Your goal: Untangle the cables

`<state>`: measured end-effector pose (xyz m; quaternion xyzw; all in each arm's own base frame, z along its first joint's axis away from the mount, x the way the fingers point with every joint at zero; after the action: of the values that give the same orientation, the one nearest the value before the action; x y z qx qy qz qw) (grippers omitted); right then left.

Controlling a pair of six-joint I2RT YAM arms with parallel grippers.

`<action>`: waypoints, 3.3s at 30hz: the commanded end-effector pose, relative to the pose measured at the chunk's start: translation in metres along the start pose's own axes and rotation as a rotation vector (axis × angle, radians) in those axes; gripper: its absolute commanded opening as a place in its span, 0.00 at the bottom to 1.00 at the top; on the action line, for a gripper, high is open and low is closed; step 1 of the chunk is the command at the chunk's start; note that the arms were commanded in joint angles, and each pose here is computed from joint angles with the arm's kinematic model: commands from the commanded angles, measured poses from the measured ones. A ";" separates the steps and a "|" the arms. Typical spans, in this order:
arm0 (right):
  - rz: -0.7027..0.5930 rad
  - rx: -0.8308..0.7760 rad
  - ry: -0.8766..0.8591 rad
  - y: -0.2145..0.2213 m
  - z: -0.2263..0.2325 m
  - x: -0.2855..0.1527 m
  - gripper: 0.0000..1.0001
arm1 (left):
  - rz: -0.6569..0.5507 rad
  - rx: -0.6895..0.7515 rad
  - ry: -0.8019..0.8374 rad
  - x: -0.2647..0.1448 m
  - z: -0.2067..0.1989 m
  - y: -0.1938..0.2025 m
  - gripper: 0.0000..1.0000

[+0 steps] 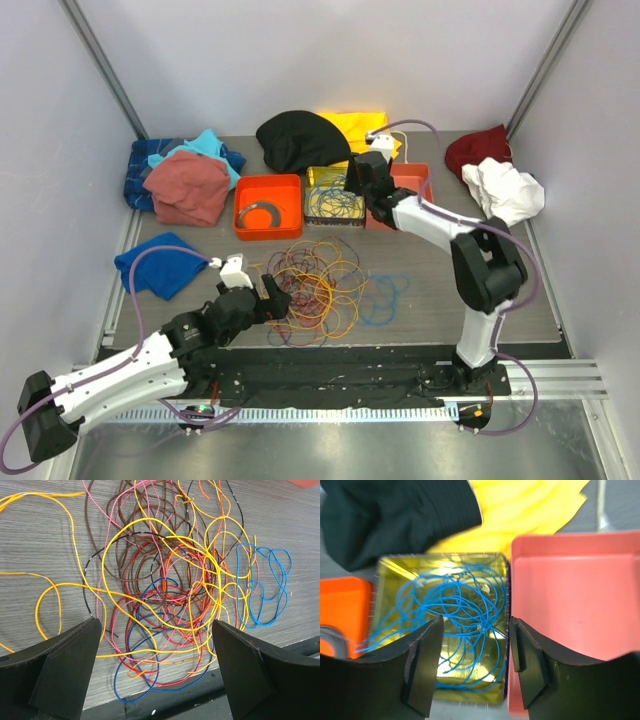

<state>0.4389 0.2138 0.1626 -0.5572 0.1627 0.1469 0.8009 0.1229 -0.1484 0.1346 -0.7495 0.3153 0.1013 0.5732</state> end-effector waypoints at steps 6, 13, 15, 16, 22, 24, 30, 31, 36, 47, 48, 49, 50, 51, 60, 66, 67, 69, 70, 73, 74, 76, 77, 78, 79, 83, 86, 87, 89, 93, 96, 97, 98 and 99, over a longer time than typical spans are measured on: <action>-0.235 0.145 -0.065 -0.070 0.001 -0.096 0.63 | -0.064 -0.012 0.047 -0.001 -0.012 -0.017 0.98; -0.120 0.203 -0.176 -0.014 -0.031 -0.147 0.54 | -0.125 0.028 0.019 -0.004 -0.018 -0.040 0.99; -0.094 0.233 -0.210 -0.001 -0.035 -0.164 0.52 | -0.155 0.028 0.014 -0.004 -0.021 -0.049 1.00; -0.048 0.220 -0.206 0.020 -0.044 -0.168 0.51 | -0.158 0.046 0.007 -0.001 -0.023 -0.051 0.99; 0.058 0.175 -0.309 0.074 -0.038 -0.212 0.44 | -0.099 0.100 -0.065 0.022 -0.037 -0.063 1.00; 0.065 0.186 -0.326 0.078 -0.037 -0.221 0.42 | -0.083 0.081 -0.068 0.030 -0.041 -0.072 0.97; 0.134 0.165 -0.359 0.098 -0.048 -0.237 0.39 | 0.004 0.026 -0.079 0.047 -0.040 -0.074 0.86; 0.138 0.167 -0.368 0.102 -0.051 -0.239 0.38 | 0.015 0.022 -0.096 0.046 -0.036 -0.073 0.85; 0.160 0.170 -0.372 0.111 -0.060 -0.242 0.37 | -0.039 -0.049 -0.257 0.022 0.004 -0.077 0.85; 0.174 0.142 -0.386 0.118 -0.056 -0.237 0.36 | 0.071 -0.239 -0.457 0.030 0.068 -0.063 0.91; 0.175 0.143 -0.385 0.118 -0.056 -0.237 0.37 | 0.086 -0.253 -0.467 0.034 0.070 -0.061 0.91; 0.177 0.144 -0.386 0.118 -0.057 -0.237 0.37 | 0.122 -0.271 -0.477 0.040 0.073 -0.055 0.91; 0.175 0.146 -0.388 0.118 -0.056 -0.237 0.37 | 0.119 -0.296 -0.486 0.045 0.078 -0.054 0.91; 0.174 0.150 -0.387 0.118 -0.058 -0.238 0.36 | 0.133 -0.307 -0.483 0.049 0.079 -0.052 0.91; 0.164 0.156 -0.363 0.123 -0.071 -0.241 0.36 | 0.222 -0.367 -0.557 0.068 0.101 -0.030 0.80; 0.157 0.151 -0.362 0.122 -0.072 -0.242 0.35 | 0.066 -0.351 -0.483 0.043 0.091 -0.061 0.25; 0.158 0.149 -0.362 0.122 -0.072 -0.241 0.34 | 0.026 -0.350 -0.468 0.034 0.087 -0.073 0.04; 0.155 0.150 -0.367 0.120 -0.070 -0.241 0.33 | -0.103 -0.349 -0.392 0.012 0.075 -0.099 0.00; 0.156 0.147 -0.368 0.120 -0.069 -0.241 0.33 | -0.148 -0.348 -0.363 0.004 0.071 -0.109 0.00; 0.148 0.138 -0.375 0.115 -0.065 -0.241 0.33 | -0.268 -0.336 -0.245 -0.022 0.049 -0.150 0.00; 0.144 0.139 -0.382 0.111 -0.061 -0.242 0.33 | -0.316 -0.333 -0.198 -0.034 0.039 -0.171 0.00; 0.141 0.127 -0.388 0.106 -0.057 -0.242 0.32 | -0.316 -0.306 -0.110 -0.039 0.023 -0.185 0.00; 0.137 0.126 -0.399 0.102 -0.053 -0.244 0.32 | -0.352 -0.298 -0.073 -0.048 0.013 -0.201 0.00; 0.135 0.126 -0.406 0.100 -0.051 -0.244 0.32 | -0.356 -0.287 -0.059 -0.050 0.009 -0.205 0.00; 0.135 0.122 -0.409 0.099 -0.050 -0.244 0.33 | -0.344 -0.258 -0.053 -0.048 0.003 -0.208 0.00; 0.143 0.124 -0.417 0.095 -0.045 -0.245 0.37 | -0.128 -0.195 -0.139 -0.018 0.009 -0.182 0.40; 0.144 0.134 -0.413 0.098 -0.049 -0.245 0.37 | 0.098 -0.214 -0.268 0.010 0.027 -0.139 0.83; 0.144 0.137 -0.409 0.099 -0.050 -0.245 0.37 | 0.162 -0.217 -0.301 0.016 0.035 -0.116 0.90; 0.144 0.137 -0.403 0.102 -0.054 -0.245 0.37 | 0.148 -0.258 -0.327 0.019 0.043 -0.099 1.00; 0.142 0.129 -0.385 0.108 -0.061 -0.244 0.37 | 0.076 -0.297 -0.368 0.025 0.059 -0.075 1.00; 0.145 0.108 -0.370 0.111 -0.064 -0.242 0.37 | 0.098 -0.271 -0.408 0.034 0.066 -0.069 1.00; 0.147 0.102 -0.367 0.112 -0.064 -0.241 0.37 | 0.104 -0.264 -0.416 0.037 0.067 -0.068 1.00; 0.150 0.100 -0.364 0.113 -0.064 -0.240 0.37 | 0.114 -0.259 -0.432 0.040 0.069 -0.065 0.99; 0.153 0.096 -0.364 0.114 -0.064 -0.240 0.37 | 0.142 -0.248 -0.455 0.045 0.072 -0.060 0.99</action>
<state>0.1653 0.1774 0.1450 -0.4633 0.0715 0.3072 0.8282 0.1884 -0.0880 0.1335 -0.7426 0.2476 0.3509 0.5139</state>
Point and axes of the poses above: each gripper's point midway between its finger pads, its own x axis out along the fingers, its own z axis along the line the jaws close on, y = z × x, the point moved 7 cm from there along -x, back along the fingers, and after that the axes turned 12 degrees about x, right-handed, at the moved point
